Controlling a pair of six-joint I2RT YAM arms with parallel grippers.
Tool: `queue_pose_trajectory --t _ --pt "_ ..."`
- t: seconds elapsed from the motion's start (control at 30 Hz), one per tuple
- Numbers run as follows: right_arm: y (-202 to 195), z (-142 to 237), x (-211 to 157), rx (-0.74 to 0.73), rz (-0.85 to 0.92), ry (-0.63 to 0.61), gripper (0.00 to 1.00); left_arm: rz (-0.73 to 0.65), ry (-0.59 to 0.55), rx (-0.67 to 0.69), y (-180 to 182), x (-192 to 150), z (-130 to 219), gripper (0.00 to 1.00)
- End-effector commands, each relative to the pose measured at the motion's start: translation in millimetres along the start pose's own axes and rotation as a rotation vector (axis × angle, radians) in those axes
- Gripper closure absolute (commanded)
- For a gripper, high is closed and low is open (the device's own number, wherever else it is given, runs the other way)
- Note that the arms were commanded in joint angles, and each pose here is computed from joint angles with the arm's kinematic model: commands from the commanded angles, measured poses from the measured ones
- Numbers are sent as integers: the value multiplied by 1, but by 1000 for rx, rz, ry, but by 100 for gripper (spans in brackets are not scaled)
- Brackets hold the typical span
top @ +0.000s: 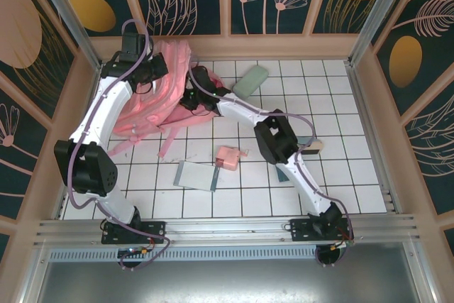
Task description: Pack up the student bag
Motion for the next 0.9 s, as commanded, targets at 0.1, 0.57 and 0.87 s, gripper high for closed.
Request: queue_pose_trajectory --t 0.1,0.57,0.87 --pt "13 66 5 -94 106 -73 33 -44 -89 -70 -8 6 13 100" --pt "-25 152 -57 -284 206 -23 37 -14 35 -92 18 -49 -25 100" --pt "-27 155 -105 -309 295 79 42 -7 104 -122 22 -67 -39 100"
Point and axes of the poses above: each hand's point on the last joint's axis, 136 mm out from that joint toward the fingers, its own z axis back along the fingers, its own y axis along the line the jaws close on, x = y × z, the point moved 6 cm from there along z, back along the fingers
